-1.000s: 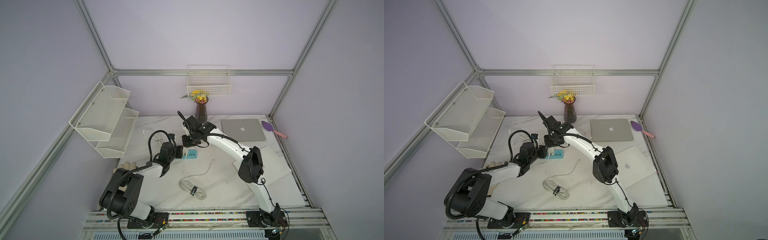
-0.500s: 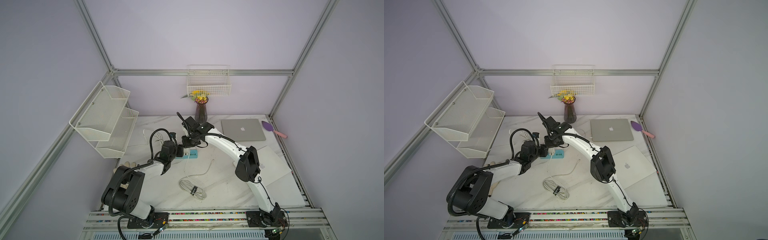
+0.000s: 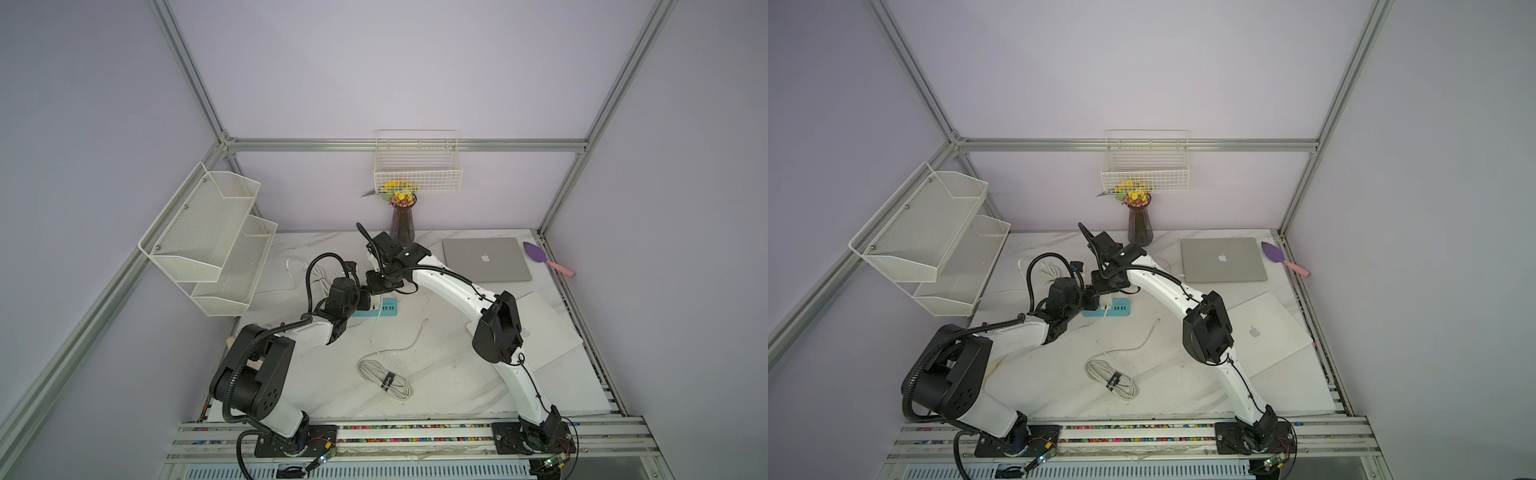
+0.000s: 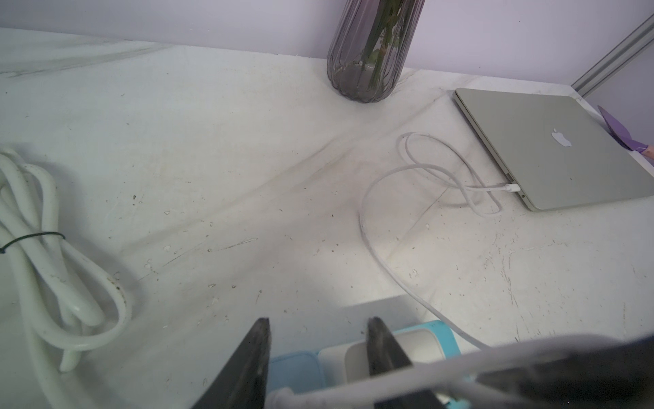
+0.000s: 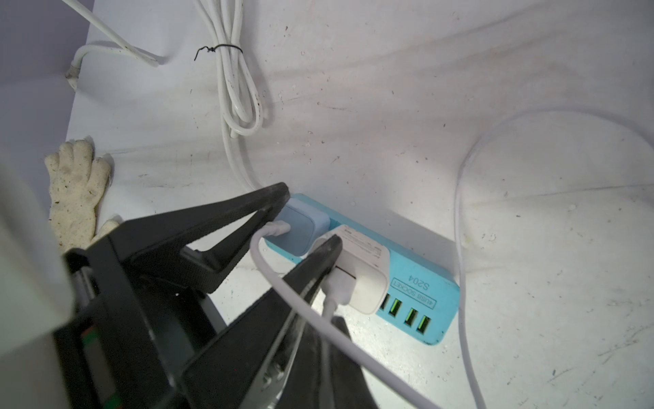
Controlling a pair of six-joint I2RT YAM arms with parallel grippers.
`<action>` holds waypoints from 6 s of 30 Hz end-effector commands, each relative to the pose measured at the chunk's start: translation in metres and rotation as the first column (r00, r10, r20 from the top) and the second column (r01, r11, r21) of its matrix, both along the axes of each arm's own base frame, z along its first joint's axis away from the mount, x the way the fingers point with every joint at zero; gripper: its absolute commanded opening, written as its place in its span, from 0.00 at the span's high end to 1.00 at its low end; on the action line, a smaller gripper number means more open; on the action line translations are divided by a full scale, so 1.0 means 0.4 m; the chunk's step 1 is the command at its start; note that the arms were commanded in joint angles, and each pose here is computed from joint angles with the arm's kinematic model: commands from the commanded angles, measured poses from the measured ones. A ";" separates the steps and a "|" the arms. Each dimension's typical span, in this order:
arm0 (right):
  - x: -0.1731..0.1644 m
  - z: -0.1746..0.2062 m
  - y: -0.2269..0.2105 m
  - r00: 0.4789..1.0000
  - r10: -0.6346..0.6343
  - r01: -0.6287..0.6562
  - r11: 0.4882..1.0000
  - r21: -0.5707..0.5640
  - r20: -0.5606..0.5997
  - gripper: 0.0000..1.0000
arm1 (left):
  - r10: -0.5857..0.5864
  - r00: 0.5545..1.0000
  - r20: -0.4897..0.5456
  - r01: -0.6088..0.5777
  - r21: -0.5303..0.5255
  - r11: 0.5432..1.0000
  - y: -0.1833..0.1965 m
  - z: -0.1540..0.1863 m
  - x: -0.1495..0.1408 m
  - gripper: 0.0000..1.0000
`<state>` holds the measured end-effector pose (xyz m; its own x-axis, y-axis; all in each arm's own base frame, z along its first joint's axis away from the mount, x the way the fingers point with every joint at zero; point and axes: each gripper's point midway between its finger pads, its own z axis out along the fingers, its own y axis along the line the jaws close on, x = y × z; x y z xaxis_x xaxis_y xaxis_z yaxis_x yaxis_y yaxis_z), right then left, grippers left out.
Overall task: Unplug the laptop charger
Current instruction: Remove the charging cable from the plug, then place the charging cable at the center of the board, then remove the plug from the socket.
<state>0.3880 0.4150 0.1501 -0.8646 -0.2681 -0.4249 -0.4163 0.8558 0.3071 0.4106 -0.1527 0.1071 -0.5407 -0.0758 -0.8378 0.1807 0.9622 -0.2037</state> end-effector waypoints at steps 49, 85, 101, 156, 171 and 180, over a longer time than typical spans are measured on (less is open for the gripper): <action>-0.104 0.253 -0.083 0.982 0.119 -0.148 0.967 0.209 0.144 1.00 | -0.052 0.939 -0.339 0.111 0.157 0.981 -0.032 -0.266 -0.188 0.57; 0.039 -0.110 -0.654 0.859 -0.507 0.505 0.862 0.046 0.076 0.39 | 0.007 0.994 0.105 -0.004 -0.034 0.999 0.021 0.220 -0.149 0.21; -0.132 0.130 -0.118 0.869 0.388 -0.483 0.799 0.357 0.307 0.54 | 0.014 0.996 -0.093 -0.027 -0.146 0.989 0.064 0.061 -0.075 0.29; -0.040 -0.147 -0.065 0.720 0.603 -0.625 0.778 -0.056 0.343 0.84 | -0.084 0.995 -0.044 0.077 -0.143 0.987 0.030 0.066 -0.076 0.32; -0.046 -0.142 -0.054 0.657 0.605 -0.573 0.788 -0.223 0.450 0.90 | -0.078 0.982 -0.173 0.056 -0.130 0.990 0.017 -0.065 -0.119 0.34; -0.042 -0.144 -0.058 0.661 0.573 -0.538 0.812 -0.228 0.484 0.92 | -0.058 0.957 -0.283 0.020 -0.135 0.991 0.008 -0.166 -0.171 0.34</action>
<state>0.3697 0.3923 0.0912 -0.2282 -0.6614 -0.7145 -0.9004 0.4226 -0.1037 0.3333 -0.1465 0.0392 -0.7752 -0.1169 -0.6208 0.1529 0.9187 -0.3640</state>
